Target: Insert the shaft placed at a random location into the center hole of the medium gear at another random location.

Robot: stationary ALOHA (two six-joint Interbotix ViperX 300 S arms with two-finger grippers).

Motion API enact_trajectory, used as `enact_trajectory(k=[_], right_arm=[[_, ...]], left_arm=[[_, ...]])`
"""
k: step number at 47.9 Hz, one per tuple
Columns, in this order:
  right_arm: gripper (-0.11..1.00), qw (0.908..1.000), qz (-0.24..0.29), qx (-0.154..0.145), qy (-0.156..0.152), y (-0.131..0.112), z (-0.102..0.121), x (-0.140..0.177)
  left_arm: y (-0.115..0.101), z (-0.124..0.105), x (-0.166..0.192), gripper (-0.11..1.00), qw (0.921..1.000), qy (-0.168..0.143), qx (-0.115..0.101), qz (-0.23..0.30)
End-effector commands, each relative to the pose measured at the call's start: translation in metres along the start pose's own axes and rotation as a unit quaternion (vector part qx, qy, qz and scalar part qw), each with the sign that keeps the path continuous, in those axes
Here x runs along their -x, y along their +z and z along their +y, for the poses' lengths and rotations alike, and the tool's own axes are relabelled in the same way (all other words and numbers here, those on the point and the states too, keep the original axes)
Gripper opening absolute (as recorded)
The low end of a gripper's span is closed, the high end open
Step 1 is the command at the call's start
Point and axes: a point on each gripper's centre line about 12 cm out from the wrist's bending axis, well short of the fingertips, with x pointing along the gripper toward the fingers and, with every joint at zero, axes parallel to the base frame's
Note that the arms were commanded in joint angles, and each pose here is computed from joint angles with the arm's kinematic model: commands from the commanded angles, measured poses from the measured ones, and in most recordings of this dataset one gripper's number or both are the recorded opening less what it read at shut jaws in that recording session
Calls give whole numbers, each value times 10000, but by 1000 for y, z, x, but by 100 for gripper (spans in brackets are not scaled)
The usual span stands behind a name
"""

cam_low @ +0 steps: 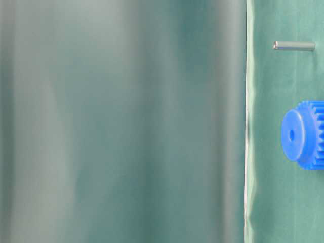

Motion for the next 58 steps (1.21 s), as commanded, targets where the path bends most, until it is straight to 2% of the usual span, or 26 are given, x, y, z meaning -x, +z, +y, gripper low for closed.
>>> enact_trajectory(k=[1,10,24,29,37,40,42,47,58], right_arm=[[1,10000,1,29,-72,3,-3,-2],[1,9995,60,124,-292,0,-12,-5],[4,9978,319,141,-564,-18,-24,-14],[22,9963,443,112,-722,-30,-32,-21],[73,9925,821,110,-898,-58,-43,-34],[88,9905,975,96,-963,-70,-48,-39],[88,9889,1088,78,-1011,-78,-51,-41],[81,9846,1360,33,-1095,-99,-57,-47],[81,9753,1800,-139,-1275,-141,-65,-56]], left_arm=[[8,-1,-4,0,10000,-33,-50,38],[8,-1,-2,0,9999,-32,-58,100],[8,-1,-2,0,9999,-34,-81,100],[7,-1,-2,0,9999,-41,-81,115],[7,-1,-2,0,9999,-41,-81,123],[6,-1,-2,0,9999,-34,-81,130],[6,-1,-2,0,9999,-34,-81,130],[6,-1,-2,0,9999,-34,-81,138],[6,-1,-2,0,9999,-34,-81,123]])
